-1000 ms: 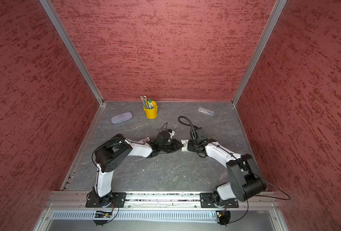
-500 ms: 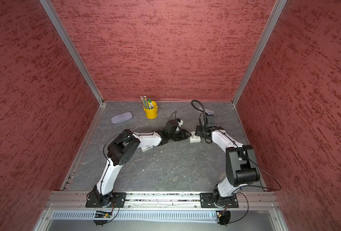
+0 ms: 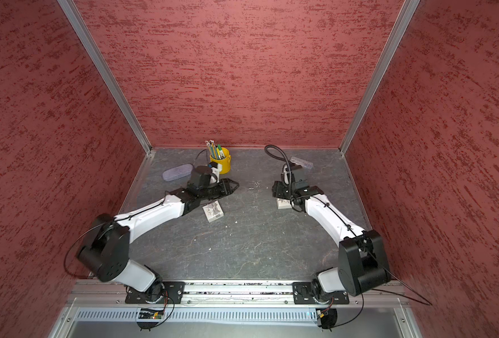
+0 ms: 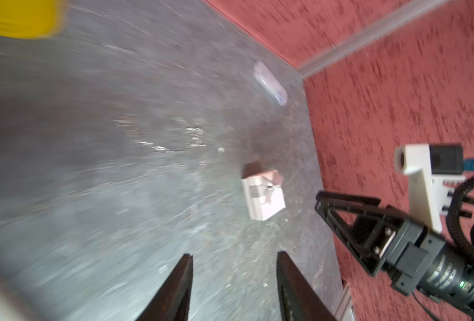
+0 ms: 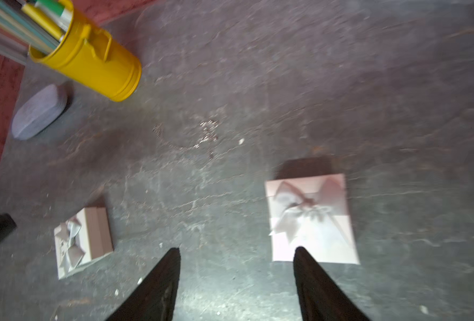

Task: Take the necklace out of the lift-off lid jewelry box
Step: Move the jewelry box to the center of the board.

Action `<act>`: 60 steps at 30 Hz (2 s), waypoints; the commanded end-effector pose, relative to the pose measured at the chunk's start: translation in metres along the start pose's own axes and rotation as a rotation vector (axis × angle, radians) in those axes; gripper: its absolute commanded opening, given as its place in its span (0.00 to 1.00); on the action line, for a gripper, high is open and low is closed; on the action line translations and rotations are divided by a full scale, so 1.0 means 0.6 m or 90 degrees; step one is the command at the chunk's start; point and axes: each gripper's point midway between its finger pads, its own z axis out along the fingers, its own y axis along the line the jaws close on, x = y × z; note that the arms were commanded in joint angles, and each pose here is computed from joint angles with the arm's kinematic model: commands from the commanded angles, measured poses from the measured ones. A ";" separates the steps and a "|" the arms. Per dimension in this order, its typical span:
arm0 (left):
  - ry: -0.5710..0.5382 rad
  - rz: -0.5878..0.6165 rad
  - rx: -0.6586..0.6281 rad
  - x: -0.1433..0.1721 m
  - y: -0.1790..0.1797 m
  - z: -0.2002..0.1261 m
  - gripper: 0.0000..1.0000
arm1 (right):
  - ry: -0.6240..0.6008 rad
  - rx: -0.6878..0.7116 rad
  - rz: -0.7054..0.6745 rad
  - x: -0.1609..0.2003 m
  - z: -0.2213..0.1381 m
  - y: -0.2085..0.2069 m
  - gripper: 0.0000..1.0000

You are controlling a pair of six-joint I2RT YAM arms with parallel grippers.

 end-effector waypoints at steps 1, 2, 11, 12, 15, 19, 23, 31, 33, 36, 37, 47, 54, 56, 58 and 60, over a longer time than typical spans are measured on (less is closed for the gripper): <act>0.024 -0.057 -0.119 0.038 0.119 -0.062 0.53 | 0.022 -0.063 -0.023 0.021 0.030 0.095 0.70; 0.018 -0.079 -0.131 0.041 0.142 -0.083 0.54 | 0.032 -0.077 -0.041 0.032 0.042 0.126 0.71; 0.093 -0.128 -0.111 0.043 0.234 -0.130 0.51 | 0.096 -0.184 -0.005 0.115 0.091 0.286 0.64; 0.097 -0.123 -0.105 0.035 0.234 -0.124 0.50 | 0.102 -0.193 0.003 0.126 0.090 0.291 0.63; 0.110 -0.118 -0.082 0.008 0.237 -0.096 0.48 | 0.141 -0.226 0.022 0.177 0.091 0.311 0.63; 0.118 -0.124 -0.046 -0.009 0.246 -0.046 0.46 | 0.210 -0.301 0.076 0.239 0.096 0.339 0.61; 0.157 -0.114 -0.033 0.010 0.246 0.002 0.44 | 0.216 -0.322 0.093 0.250 0.105 0.347 0.60; 0.195 -0.129 -0.044 0.086 0.220 0.015 0.43 | 0.248 -0.284 0.067 0.276 0.135 0.327 0.62; 0.196 -0.136 -0.055 0.112 0.208 0.011 0.43 | 0.247 -0.263 0.059 0.276 0.137 0.312 0.63; 0.194 -0.132 -0.070 0.148 0.185 0.005 0.44 | 0.234 -0.215 0.042 0.265 0.134 0.279 0.68; 0.192 -0.133 -0.075 0.160 0.178 0.003 0.44 | 0.227 -0.196 0.034 0.259 0.131 0.267 0.69; 0.146 -0.136 -0.081 0.211 0.115 0.003 0.46 | 0.219 -0.103 -0.014 0.236 0.097 0.189 0.75; 0.110 -0.079 -0.141 0.183 0.134 -0.052 0.51 | 0.179 -0.009 -0.040 0.198 0.058 0.157 0.77; 0.102 -0.068 -0.162 0.180 0.151 -0.070 0.52 | 0.170 0.004 -0.030 0.194 0.050 0.160 0.78; 0.098 -0.083 -0.174 0.183 0.176 -0.086 0.52 | 0.166 0.004 -0.029 0.196 0.046 0.179 0.78; 0.098 -0.105 -0.175 0.189 0.197 -0.096 0.52 | 0.163 0.009 -0.032 0.200 0.049 0.199 0.79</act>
